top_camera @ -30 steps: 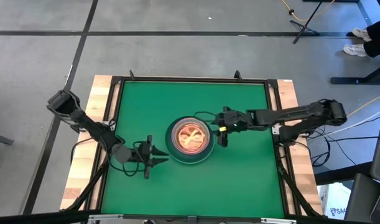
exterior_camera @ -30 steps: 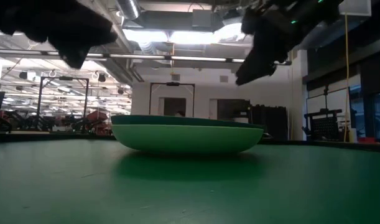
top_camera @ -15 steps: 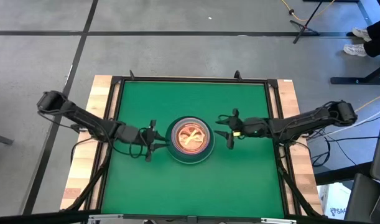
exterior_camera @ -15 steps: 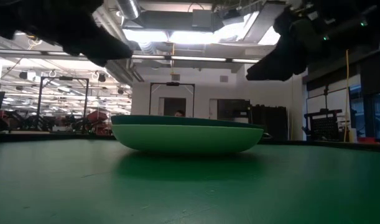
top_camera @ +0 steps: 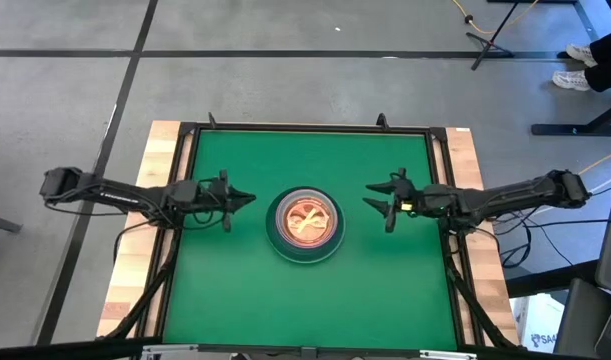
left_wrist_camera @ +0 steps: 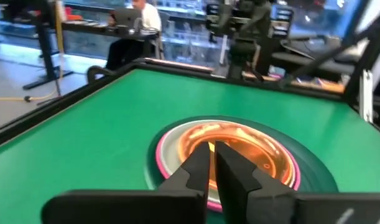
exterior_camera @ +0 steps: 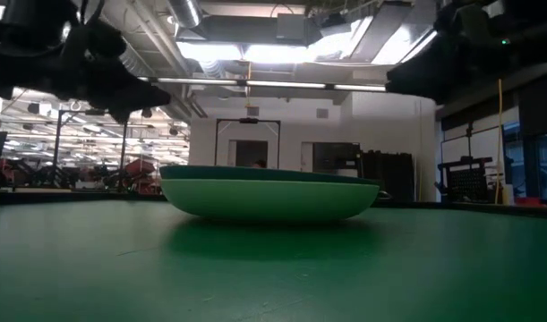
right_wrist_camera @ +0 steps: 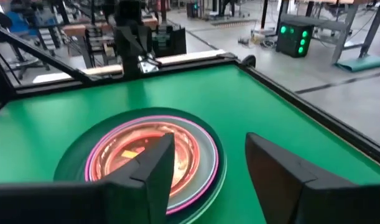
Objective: Stack plastic plates
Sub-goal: Return to Home Position
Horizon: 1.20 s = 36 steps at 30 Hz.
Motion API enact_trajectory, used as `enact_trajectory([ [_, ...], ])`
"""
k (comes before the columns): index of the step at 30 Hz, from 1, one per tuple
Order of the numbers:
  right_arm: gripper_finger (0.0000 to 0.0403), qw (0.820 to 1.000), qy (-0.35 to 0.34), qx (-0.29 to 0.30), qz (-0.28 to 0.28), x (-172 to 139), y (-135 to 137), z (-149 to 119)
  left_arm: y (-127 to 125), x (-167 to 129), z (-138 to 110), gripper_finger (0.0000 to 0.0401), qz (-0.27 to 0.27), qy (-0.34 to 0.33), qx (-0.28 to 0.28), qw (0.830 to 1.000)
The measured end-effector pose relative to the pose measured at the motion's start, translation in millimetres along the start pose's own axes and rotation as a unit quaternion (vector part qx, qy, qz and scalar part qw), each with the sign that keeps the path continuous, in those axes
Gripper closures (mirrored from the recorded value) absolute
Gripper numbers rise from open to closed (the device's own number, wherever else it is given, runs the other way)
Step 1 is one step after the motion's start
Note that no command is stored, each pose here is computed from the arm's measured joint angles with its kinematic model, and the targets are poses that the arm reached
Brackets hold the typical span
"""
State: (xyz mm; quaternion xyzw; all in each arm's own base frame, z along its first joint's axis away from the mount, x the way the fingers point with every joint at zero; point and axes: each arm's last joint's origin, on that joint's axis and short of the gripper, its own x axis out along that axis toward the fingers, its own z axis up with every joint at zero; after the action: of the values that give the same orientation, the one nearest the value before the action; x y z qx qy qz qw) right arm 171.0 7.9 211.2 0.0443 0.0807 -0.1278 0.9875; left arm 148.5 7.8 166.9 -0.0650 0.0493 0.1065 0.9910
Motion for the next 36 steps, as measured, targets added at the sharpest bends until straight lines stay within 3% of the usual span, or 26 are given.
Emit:
enact_trajectory([
  [3, 0.0249, 1.0, -0.007, 0.0, -0.003, -7.6, -3.6, -3.8, 3.1, -8.2, -5.0, 0.0394, 0.011, -0.011, -0.009, 1.0],
  [8, 0.0338, 1.0, -0.016, -0.002, 0.003, -19.1, -8.4, -10.6, 5.0, -17.4, -4.4, 0.0399, 0.011, -0.025, -0.009, 1.0],
  [12, 0.0395, 1.0, 0.022, -0.022, -0.003, -30.2, -13.6, -18.1, 6.3, -23.7, -5.3, 0.0395, 0.012, -0.018, -0.008, 1.0],
  [17, 0.0377, 1.0, 0.007, -0.005, -0.004, -47.3, -19.7, -15.5, 7.4, -30.7, -3.7, 0.0397, 0.011, -0.027, -0.005, 1.0],
  [22, 0.0393, 1.0, -0.011, 0.002, -0.001, -62.3, -25.0, -14.4, 8.3, -37.0, 0.1, 0.04, 0.012, -0.051, -0.004, 0.999],
  [27, 0.0399, 0.997, -0.049, 0.012, 0.055, -70.7, -24.8, -12.4, 9.3, -40.8, -1.9, 0.0398, 0.011, -0.054, -0.005, 0.998],
  [31, 0.0401, 0.993, -0.06, 0.004, 0.1, -65.9, -22.8, -30.6, 9.1, -42.5, -6.6, 0.04, -0.008, -0.039, -0.005, 0.999],
  [36, 0.0402, 0.991, -0.081, 0.007, 0.103, -60.7, -23.0, -47.3, 9.4, -46.1, -2.8, 0.04, -0.008, -0.064, -0.004, 0.998],
])
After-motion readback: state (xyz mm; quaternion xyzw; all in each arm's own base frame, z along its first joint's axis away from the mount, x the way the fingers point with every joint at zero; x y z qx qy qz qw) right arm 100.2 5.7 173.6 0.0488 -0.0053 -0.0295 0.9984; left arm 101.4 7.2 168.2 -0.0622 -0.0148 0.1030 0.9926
